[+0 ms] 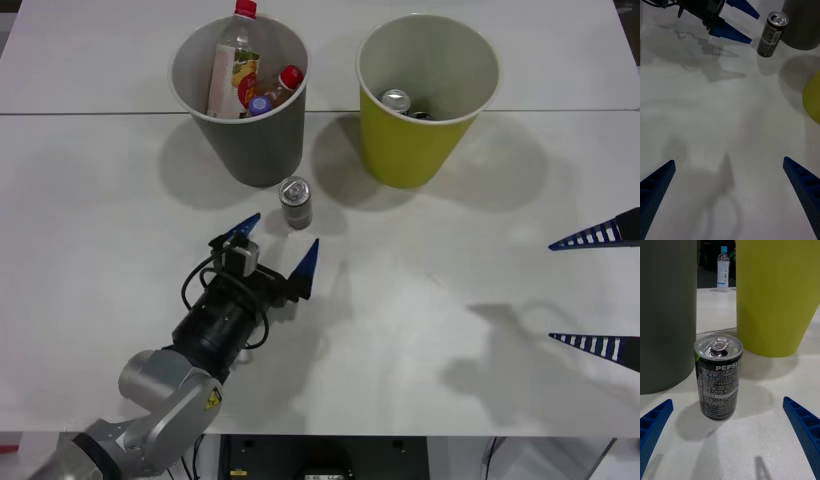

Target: Put the can into the green bin and the plastic bottle into the gray bin

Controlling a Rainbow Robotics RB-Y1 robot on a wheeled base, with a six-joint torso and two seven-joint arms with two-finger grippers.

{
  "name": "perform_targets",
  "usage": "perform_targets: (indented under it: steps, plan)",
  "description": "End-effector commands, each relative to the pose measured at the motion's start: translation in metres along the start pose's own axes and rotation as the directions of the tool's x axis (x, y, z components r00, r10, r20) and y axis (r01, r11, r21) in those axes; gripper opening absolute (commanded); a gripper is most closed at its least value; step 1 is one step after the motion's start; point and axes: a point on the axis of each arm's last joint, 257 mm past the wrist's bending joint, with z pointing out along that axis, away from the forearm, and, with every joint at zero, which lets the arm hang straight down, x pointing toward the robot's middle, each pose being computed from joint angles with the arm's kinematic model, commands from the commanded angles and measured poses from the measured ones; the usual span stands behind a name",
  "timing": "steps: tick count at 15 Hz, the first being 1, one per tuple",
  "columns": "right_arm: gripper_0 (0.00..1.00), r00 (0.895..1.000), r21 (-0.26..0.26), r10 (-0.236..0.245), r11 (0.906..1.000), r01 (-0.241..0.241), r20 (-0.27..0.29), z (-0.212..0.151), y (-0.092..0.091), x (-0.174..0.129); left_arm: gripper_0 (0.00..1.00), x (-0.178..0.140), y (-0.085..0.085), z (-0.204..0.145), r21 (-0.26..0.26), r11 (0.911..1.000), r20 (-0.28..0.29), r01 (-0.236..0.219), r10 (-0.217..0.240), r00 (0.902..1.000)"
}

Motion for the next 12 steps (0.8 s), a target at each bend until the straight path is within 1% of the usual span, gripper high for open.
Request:
perform_targets:
  steps: [1,6,12]
  plan:
    - [1.0,1.0,0.0,0.0,1.0,0.0,0.0,0.0,0.0,0.0,1.0,0.003,0.001,0.014,-0.006,0.9999,0.011,-0.009,0.009,0.9999]
    - [1.0,1.0,0.0,0.0,1.0,0.0,0.0,0.0,0.0,0.0,1.0,-0.001,-0.003,0.036,-0.005,0.9999,0.016,-0.015,0.015,0.9998]
    - [1.0,1.0,0.0,0.0,1.0,0.0,0.0,0.0,0.0,0.0,1.0,-0.001,-0.001,0.055,-0.006,0.9996,0.01,-0.028,0.028,0.9996]
